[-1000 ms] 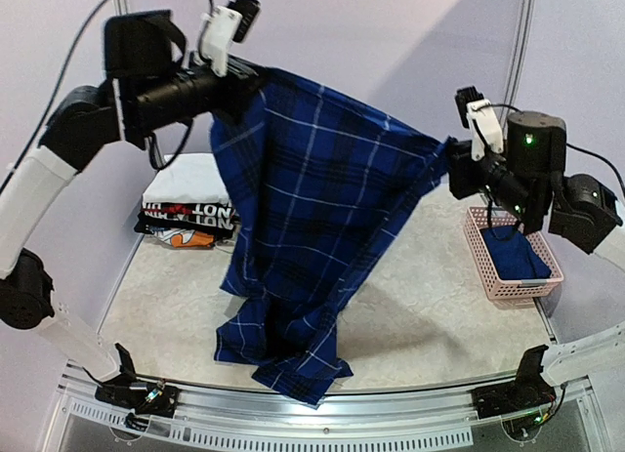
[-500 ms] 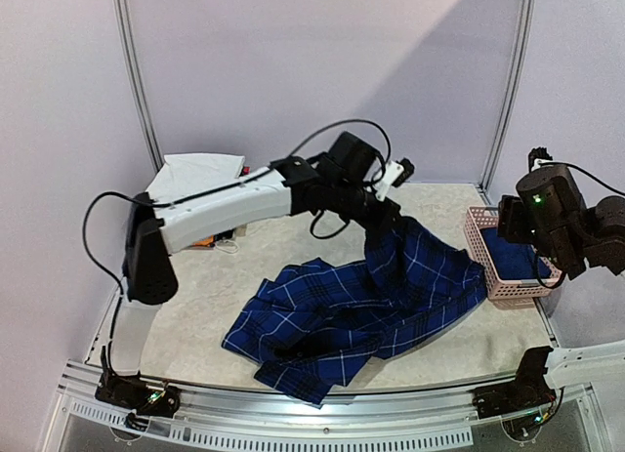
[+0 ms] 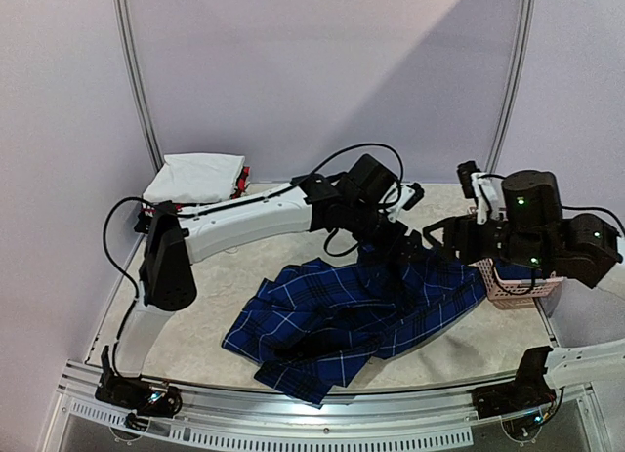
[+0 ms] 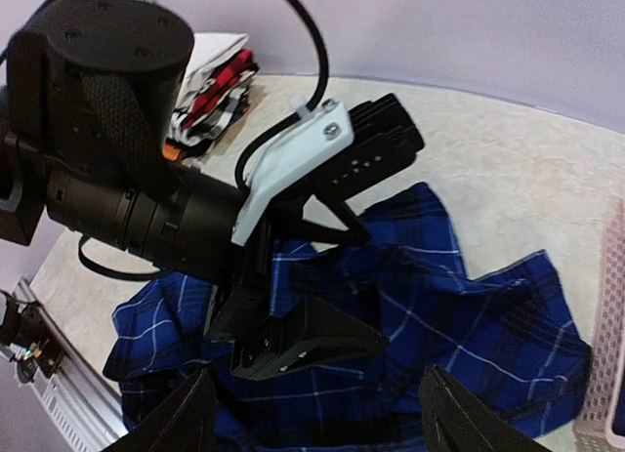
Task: Fold and stack the mixed laundry pile
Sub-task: Flatten out the crumpled shirt at the center of the board.
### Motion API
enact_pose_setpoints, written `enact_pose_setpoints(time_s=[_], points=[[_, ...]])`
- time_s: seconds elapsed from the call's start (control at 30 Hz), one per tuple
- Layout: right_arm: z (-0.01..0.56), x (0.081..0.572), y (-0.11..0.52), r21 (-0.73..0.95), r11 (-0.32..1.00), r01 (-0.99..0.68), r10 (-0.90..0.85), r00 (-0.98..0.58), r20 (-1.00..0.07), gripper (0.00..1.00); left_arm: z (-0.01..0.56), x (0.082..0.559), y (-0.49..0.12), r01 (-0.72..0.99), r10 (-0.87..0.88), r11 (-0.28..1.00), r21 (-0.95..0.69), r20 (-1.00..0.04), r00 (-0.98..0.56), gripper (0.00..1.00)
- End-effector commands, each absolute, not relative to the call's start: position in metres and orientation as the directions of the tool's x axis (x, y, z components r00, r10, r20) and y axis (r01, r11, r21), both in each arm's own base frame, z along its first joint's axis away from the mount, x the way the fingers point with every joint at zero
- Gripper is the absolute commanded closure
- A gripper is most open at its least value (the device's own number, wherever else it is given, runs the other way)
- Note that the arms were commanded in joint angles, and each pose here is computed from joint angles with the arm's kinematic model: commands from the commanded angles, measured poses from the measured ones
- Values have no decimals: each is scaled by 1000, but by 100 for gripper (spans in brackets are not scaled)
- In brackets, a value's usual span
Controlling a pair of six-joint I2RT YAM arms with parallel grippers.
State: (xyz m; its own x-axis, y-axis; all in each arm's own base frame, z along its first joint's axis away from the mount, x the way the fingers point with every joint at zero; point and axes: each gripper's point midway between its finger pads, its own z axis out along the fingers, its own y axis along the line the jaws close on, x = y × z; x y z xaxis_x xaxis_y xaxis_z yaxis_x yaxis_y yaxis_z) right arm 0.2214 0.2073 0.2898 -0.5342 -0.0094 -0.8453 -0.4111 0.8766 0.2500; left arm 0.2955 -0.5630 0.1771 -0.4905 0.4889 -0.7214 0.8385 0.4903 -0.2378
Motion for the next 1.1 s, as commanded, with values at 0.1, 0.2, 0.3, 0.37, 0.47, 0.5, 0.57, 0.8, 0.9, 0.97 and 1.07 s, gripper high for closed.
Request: enact_pose_setpoints(time_s=[0.1, 0.2, 0.3, 0.37, 0.47, 0.5, 0.57, 0.8, 0.9, 0.97, 1.07], points=[[284, 210, 285, 311, 754, -578, -89, -560, -824, 28, 228, 337, -438, 644, 379, 763, -58, -766, -518, 0], [273, 210, 309, 293, 750, -592, -119, -557, -822, 29, 212, 339, -381, 544, 325, 837, -65, -740, -589, 0], [266, 215, 324, 291, 767, -572, -117, -570, -814, 29, 185, 331, -333, 454, 317, 891, -8, -706, -633, 0], [259, 219, 327, 265, 800, -538, -124, -581, -804, 29, 167, 319, -308, 413, 313, 910, 17, -683, -660, 0], [238, 231, 325, 205, 861, -465, -145, -611, -778, 29, 144, 298, -280, 377, 299, 926, 21, -651, -698, 0], [229, 235, 326, 185, 874, -449, -154, -618, -771, 28, 140, 291, -272, 360, 287, 933, 16, -639, -713, 1], [218, 239, 327, 167, 894, -415, -150, -630, -762, 28, 134, 275, -259, 346, 286, 938, 31, -633, -720, 1], [171, 254, 320, 83, 972, -222, -100, -702, -705, 30, 116, 217, -227, 358, 281, 934, 5, -629, -724, 0], [153, 256, 333, 56, 978, -201, -108, -719, -687, 30, 116, 201, -219, 366, 265, 930, -30, -638, -723, 0], [141, 260, 338, 25, 984, -176, -113, -732, -672, 30, 117, 194, -217, 375, 258, 926, -47, -647, -717, 0], [130, 266, 339, -25, 991, -129, -113, -738, -665, 30, 114, 187, -212, 377, 252, 925, -56, -652, -715, 1]])
